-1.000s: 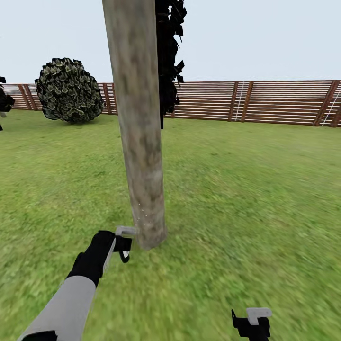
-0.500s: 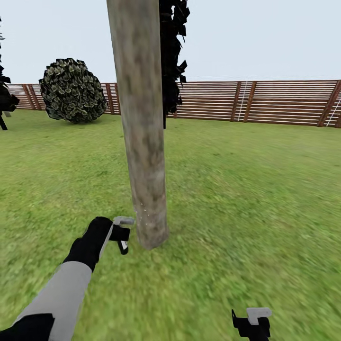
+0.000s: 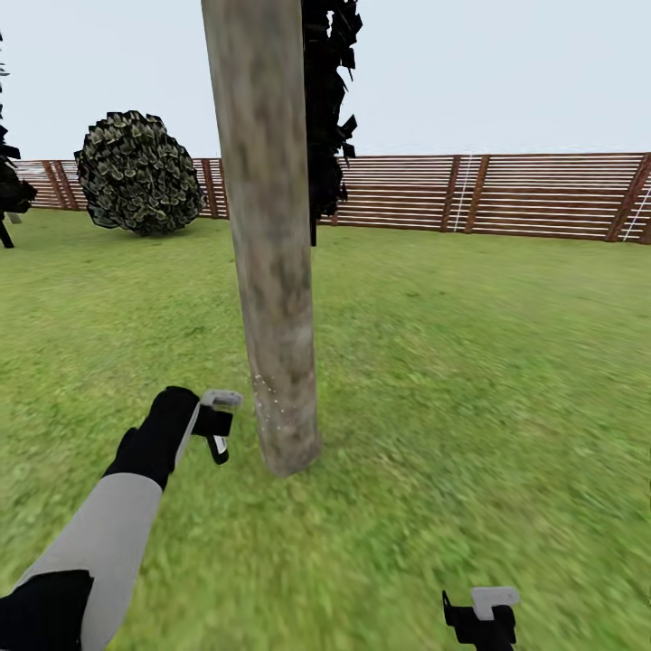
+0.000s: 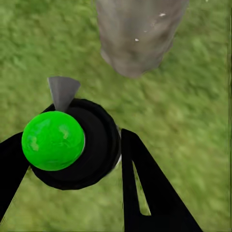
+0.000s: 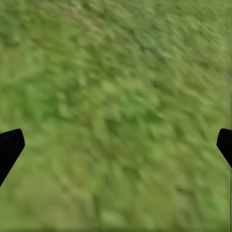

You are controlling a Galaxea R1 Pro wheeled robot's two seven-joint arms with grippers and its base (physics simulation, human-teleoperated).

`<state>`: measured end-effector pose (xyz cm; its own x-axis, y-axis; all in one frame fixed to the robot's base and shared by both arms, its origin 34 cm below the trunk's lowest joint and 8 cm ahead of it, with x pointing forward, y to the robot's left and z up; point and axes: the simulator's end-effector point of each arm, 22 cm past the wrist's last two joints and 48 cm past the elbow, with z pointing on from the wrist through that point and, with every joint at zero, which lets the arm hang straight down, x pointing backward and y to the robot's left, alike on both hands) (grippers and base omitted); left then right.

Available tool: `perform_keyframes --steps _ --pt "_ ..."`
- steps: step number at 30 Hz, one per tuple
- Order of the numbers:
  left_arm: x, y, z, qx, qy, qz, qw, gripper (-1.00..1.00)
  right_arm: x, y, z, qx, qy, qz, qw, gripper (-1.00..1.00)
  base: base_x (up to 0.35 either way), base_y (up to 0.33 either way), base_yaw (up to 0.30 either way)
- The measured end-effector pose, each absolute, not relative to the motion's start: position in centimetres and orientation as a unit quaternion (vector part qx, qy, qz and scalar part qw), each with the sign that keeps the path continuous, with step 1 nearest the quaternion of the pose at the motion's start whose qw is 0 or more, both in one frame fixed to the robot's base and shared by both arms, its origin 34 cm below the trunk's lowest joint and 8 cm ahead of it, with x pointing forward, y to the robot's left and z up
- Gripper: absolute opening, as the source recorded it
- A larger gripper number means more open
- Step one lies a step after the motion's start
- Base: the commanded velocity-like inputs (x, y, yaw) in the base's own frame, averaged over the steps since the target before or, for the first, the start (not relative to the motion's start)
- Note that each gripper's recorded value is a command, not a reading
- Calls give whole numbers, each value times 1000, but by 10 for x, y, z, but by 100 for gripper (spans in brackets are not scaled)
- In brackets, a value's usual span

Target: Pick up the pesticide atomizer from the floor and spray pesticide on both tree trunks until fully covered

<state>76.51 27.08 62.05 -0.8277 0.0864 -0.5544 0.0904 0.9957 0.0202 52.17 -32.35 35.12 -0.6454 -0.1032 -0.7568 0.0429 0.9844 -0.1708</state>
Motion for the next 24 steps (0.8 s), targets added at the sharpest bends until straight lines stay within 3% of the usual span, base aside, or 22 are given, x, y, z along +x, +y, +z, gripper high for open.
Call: perform_keyframes --steps 13,24 --pt "769 256 636 48 950 -11 307 -100 522 -323 352 -17 903 -87 421 100 37 -269 4" --pt "765 261 629 47 952 -5 301 -100 522 -323 352 -16 903 -87 421 100 52 -271 226"
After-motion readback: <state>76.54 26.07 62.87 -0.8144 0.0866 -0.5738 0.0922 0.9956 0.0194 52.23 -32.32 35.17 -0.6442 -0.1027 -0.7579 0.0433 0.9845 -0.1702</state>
